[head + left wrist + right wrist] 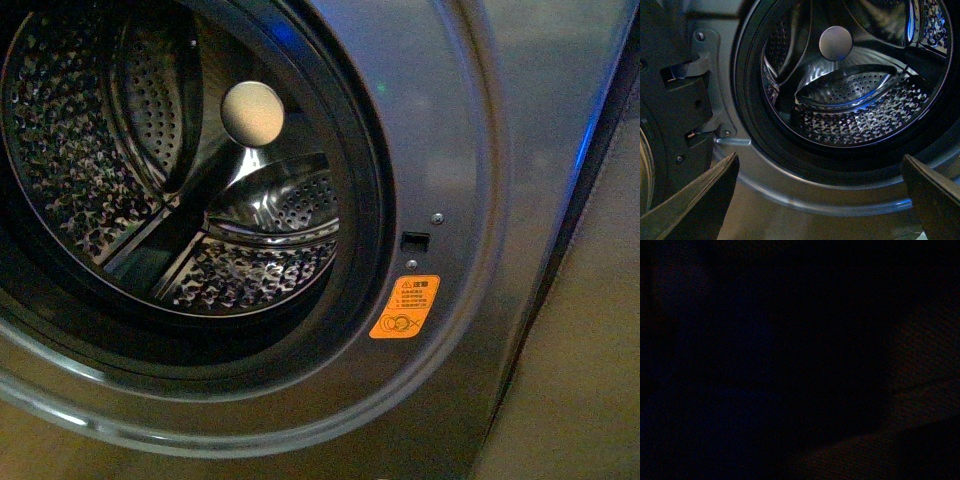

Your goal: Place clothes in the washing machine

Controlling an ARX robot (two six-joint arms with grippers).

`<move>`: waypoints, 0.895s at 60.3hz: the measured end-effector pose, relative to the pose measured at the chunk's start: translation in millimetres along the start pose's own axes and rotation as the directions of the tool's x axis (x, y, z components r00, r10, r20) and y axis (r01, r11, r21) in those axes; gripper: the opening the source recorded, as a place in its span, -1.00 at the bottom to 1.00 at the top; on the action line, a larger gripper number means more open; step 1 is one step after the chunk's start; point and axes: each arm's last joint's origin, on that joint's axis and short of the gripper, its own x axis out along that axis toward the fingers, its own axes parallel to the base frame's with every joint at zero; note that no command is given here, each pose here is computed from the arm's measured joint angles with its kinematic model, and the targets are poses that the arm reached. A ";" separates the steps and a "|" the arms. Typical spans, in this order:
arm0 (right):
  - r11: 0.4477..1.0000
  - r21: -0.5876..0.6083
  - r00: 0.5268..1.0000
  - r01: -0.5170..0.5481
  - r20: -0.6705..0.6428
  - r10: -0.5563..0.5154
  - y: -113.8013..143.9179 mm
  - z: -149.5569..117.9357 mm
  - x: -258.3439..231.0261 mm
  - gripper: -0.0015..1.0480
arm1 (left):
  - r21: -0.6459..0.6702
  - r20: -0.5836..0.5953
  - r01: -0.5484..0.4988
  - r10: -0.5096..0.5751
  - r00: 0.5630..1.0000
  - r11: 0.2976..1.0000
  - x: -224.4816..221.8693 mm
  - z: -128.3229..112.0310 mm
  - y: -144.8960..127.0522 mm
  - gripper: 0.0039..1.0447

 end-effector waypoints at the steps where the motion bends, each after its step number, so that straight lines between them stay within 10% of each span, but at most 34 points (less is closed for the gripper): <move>1: 1.000 0.001 1.000 0.007 0.008 -0.007 0.1 0.2 0.0 0.52 | 0.000 0.000 0.000 0.000 1.000 1.000 0.0 0.0 0.0 0.88; 27: 0.999 0.045 0.954 0.023 0.298 -0.036 7.0 62.5 -73.5 -0.91 | 0.000 0.000 0.000 0.000 1.000 1.000 0.0 0.0 0.0 0.88; 54: 0.990 -0.121 0.764 -0.075 0.631 0.135 30.2 125.3 -263.2 -0.93 | 0.000 0.000 0.000 0.000 1.000 1.000 0.0 0.0 0.0 0.88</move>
